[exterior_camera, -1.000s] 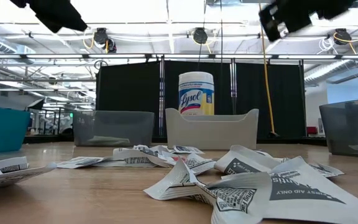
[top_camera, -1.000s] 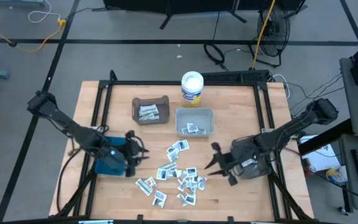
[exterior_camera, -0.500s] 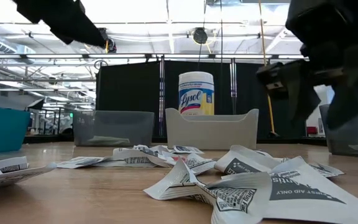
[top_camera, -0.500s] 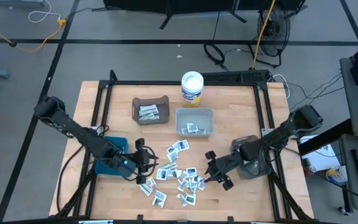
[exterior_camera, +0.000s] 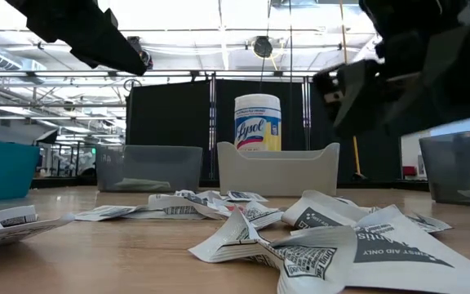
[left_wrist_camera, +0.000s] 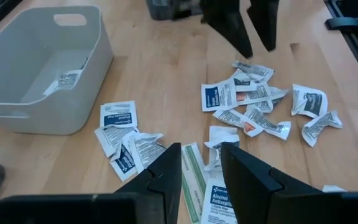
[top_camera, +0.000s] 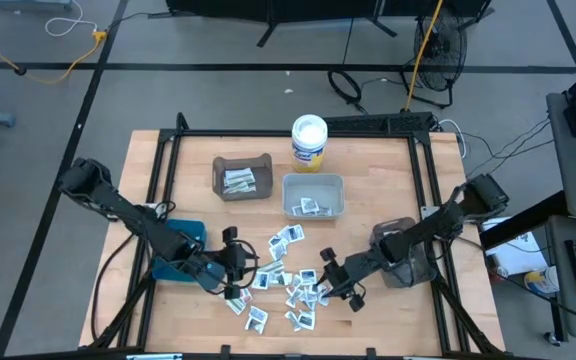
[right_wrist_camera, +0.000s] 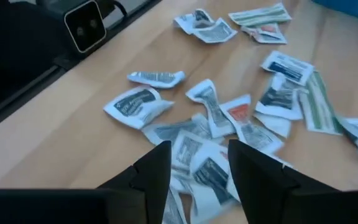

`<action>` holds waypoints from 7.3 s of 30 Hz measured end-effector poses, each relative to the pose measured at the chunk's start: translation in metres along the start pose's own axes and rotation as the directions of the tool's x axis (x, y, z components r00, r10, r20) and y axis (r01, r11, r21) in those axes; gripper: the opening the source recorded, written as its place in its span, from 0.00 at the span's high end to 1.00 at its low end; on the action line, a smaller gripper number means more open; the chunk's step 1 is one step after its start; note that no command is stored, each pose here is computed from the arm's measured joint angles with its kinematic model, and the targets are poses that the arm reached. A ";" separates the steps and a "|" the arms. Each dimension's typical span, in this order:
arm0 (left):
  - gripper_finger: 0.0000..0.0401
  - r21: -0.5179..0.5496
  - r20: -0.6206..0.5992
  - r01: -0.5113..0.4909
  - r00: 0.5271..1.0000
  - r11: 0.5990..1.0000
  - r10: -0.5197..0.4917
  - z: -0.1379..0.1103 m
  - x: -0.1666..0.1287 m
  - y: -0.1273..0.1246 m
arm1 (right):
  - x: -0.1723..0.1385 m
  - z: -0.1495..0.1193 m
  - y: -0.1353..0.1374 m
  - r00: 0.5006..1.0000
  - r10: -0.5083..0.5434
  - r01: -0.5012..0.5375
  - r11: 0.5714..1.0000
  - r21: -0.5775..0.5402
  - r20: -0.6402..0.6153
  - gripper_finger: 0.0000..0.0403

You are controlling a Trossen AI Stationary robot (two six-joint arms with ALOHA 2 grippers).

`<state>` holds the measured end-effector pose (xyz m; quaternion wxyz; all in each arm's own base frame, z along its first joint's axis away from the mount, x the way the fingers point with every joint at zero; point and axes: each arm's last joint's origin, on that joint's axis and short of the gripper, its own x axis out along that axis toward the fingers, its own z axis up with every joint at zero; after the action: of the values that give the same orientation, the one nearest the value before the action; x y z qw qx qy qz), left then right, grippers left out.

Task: Pick & Place First Aid Supplies
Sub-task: Put the gray towelette pack into the gray bin

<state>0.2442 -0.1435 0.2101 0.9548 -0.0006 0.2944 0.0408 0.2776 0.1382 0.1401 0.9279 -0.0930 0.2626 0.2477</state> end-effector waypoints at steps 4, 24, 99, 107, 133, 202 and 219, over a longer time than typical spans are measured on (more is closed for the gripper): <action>0.71 0.002 -0.001 -0.001 1.000 1.000 0.001 0.000 0.000 0.000 | 0.011 -0.008 0.001 1.000 0.017 -0.017 1.000 0.004 0.006 0.56; 0.71 0.019 0.001 -0.006 1.000 1.000 0.006 0.000 0.000 0.000 | 0.032 -0.023 -0.007 0.993 -0.031 0.041 0.996 0.080 -0.116 0.42; 0.71 0.007 0.048 -0.013 0.999 1.000 0.013 0.004 0.000 -0.001 | -0.003 -0.024 -0.010 0.950 -0.088 0.147 0.973 0.179 -0.299 0.65; 0.71 0.008 0.046 -0.015 0.999 1.000 0.014 0.004 0.000 -0.001 | -0.014 -0.010 -0.010 0.966 -0.095 0.136 0.977 0.161 -0.242 0.72; 0.71 0.008 0.045 -0.015 0.999 1.000 0.015 0.004 0.000 -0.001 | -0.021 -0.002 -0.013 0.972 -0.109 0.130 0.987 0.094 -0.207 0.77; 0.71 0.038 0.083 -0.045 0.996 0.998 0.042 0.007 0.000 0.000 | -0.082 -0.021 -0.170 0.747 -0.637 0.659 0.675 0.332 -0.188 0.77; 0.71 0.041 0.083 -0.045 0.996 0.998 0.041 0.007 0.000 0.000 | -0.081 -0.022 -0.170 0.749 -0.632 0.659 0.679 0.324 -0.198 0.68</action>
<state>0.2481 -0.1437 0.2161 0.9648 0.0280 0.2558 0.0549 0.2945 -0.0481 0.1719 0.9455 -0.0097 0.2872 -0.1534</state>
